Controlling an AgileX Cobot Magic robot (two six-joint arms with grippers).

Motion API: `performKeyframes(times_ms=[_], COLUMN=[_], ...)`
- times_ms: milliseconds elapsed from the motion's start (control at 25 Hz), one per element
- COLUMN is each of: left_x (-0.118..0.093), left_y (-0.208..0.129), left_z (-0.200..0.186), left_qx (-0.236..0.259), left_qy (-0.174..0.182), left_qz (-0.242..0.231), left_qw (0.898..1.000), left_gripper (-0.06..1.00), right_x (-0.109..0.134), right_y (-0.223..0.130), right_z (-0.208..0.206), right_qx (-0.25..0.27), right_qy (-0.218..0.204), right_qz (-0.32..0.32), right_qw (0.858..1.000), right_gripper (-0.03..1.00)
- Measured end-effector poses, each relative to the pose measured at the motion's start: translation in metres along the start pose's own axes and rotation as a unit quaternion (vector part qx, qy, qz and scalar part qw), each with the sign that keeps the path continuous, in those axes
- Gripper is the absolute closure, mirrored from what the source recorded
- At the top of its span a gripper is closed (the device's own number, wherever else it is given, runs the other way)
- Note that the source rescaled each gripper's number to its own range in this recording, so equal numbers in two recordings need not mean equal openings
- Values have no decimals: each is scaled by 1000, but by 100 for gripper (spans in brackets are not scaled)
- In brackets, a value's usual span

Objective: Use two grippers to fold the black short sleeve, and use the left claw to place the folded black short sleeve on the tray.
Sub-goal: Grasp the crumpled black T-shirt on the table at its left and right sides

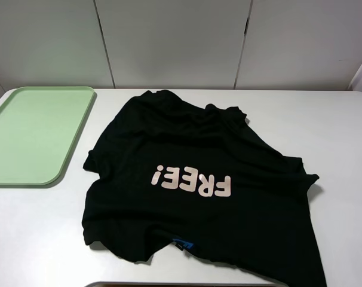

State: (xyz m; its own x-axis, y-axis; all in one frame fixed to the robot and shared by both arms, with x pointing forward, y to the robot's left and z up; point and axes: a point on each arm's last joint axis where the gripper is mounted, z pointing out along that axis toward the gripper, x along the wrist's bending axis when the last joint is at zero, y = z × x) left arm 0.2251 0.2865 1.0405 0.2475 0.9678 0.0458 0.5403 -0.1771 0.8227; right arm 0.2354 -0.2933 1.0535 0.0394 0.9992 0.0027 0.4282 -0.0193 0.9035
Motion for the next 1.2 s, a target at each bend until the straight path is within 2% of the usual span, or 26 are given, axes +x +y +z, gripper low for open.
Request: performKeyframes(times_ms=[1200], left_x=[1], left_y=[0], left_z=[0], left_qx=[1], left_qy=[3], left_qz=[1], left_qw=[1000], left_gripper=[-5], right_x=[0], right_y=[0], right_z=[0], right_qx=[0], right_qy=[0], right_qz=[0], right_qw=[1000], right_gripper=[-3])
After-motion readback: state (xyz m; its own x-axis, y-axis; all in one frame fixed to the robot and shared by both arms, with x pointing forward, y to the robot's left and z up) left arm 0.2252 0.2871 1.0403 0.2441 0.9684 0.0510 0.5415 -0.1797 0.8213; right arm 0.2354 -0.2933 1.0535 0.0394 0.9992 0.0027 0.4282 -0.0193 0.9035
